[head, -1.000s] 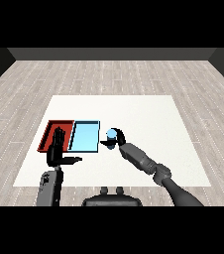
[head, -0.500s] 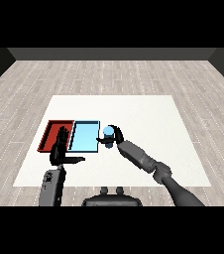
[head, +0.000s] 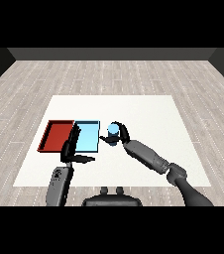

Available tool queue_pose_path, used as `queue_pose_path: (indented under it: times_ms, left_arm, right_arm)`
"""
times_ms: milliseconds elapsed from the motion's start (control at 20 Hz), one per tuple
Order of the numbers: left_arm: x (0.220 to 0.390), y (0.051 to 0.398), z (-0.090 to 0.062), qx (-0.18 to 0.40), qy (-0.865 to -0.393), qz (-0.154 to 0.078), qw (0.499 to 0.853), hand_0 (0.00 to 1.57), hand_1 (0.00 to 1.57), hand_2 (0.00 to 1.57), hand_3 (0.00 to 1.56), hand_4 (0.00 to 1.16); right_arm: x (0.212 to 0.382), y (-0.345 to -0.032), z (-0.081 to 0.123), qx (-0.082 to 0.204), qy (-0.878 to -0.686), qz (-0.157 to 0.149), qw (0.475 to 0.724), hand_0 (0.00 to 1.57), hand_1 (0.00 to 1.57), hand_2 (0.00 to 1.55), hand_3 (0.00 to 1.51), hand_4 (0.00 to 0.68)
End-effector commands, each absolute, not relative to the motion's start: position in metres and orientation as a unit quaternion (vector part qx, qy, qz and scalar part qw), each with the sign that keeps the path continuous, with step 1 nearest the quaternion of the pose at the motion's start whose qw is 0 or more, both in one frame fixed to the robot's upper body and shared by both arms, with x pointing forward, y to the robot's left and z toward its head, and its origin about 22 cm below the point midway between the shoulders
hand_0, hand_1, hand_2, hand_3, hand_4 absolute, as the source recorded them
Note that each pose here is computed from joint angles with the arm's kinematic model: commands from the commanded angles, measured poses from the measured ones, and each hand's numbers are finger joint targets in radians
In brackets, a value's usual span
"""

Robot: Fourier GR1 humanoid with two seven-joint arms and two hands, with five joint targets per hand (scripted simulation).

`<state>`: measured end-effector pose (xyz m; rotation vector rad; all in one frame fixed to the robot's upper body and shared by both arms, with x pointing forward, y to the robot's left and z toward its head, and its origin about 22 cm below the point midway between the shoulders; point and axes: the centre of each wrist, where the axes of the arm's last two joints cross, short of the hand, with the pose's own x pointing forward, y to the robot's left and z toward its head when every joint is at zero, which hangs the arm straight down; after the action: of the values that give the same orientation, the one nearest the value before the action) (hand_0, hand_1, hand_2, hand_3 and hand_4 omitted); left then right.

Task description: Pick the blue can and put it in the blue box

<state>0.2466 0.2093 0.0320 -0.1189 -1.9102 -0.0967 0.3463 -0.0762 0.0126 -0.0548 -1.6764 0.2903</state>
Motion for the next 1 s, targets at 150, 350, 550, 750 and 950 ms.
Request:
queue_pose_path:
  times_ms: [150,350,550,750,950]
  left_arm:
    - [0.258,0.174,0.043,-0.067,-0.804,-0.053,0.589,0.0,0.0,0.0,0.0,0.0]
    - [0.268,0.155,0.047,-0.066,-0.802,-0.047,0.592,0.0,0.0,0.0,0.0,0.0]
    - [0.265,0.136,0.033,-0.084,-0.796,-0.065,0.596,0.0,0.0,0.0,0.0,0.0]
    - [0.264,0.14,0.019,-0.078,-0.791,-0.074,0.603,0.0,0.0,0.0,0.0,0.0]
    - [0.284,0.129,0.04,-0.089,-0.792,-0.069,0.6,0.0,0.0,0.0,0.0,0.0]
  right_arm:
    - [0.315,-0.114,0.062,-0.017,-0.772,0.123,0.623,1.5,1.5,1.47,1.4,0.59]
    - [0.315,-0.114,0.065,-0.02,-0.781,0.121,0.613,1.5,1.5,1.47,1.4,0.596]
    - [0.326,-0.121,0.067,-0.02,-0.774,0.122,0.621,1.5,1.5,1.47,1.4,0.596]
    - [0.321,-0.134,0.084,-0.013,-0.791,0.125,0.599,1.5,1.5,1.46,1.39,0.611]
    - [0.326,-0.113,0.085,-0.009,-0.798,0.127,0.589,1.5,1.5,1.46,1.39,0.582]
